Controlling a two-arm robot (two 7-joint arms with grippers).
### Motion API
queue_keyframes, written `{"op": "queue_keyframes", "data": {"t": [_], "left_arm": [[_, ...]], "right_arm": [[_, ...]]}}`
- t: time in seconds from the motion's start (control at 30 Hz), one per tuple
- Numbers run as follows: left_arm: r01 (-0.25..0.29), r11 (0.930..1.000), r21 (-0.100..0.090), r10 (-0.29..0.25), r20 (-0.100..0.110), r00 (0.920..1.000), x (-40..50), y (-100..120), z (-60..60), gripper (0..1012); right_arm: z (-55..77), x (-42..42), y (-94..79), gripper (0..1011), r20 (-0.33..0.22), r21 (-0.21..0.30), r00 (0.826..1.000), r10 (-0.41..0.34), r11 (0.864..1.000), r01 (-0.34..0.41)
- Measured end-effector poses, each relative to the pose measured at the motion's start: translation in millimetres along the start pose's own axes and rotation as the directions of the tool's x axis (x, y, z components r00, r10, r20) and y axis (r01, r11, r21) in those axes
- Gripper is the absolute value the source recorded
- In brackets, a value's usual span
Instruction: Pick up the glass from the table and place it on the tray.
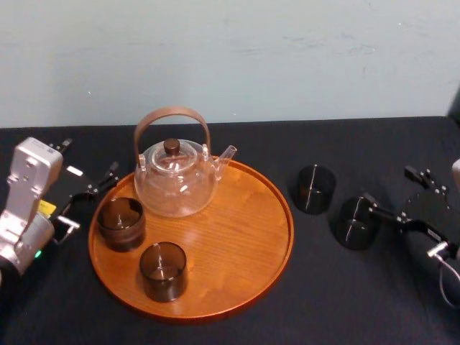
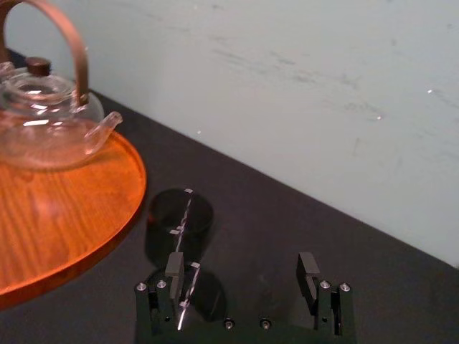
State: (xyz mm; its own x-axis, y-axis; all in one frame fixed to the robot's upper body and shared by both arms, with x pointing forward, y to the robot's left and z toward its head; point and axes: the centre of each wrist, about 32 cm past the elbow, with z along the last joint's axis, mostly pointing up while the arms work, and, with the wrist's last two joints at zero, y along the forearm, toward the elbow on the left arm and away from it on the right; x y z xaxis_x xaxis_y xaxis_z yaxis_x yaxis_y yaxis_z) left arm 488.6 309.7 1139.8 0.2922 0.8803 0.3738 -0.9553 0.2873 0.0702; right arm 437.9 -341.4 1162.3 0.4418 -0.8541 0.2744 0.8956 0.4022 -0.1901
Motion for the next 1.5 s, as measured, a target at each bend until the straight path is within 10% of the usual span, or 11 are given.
{"op": "queue_keyframes", "data": {"t": [0.67,1.5], "left_arm": [[0.0,1.0,0.0,0.0,0.0,1.0,0.0,0.0,0.0,1001],[0.0,1.0,0.0,0.0,0.0,1.0,0.0,0.0,0.0,1001]], "right_arm": [[-1.3,1.5,-29.0,1004,0.011,-0.08,0.995,0.099,0.992,-0.098],[-8.0,-0.6,-17.8,1004,-0.101,-0.167,0.984,0.146,0.973,-0.161]]}}
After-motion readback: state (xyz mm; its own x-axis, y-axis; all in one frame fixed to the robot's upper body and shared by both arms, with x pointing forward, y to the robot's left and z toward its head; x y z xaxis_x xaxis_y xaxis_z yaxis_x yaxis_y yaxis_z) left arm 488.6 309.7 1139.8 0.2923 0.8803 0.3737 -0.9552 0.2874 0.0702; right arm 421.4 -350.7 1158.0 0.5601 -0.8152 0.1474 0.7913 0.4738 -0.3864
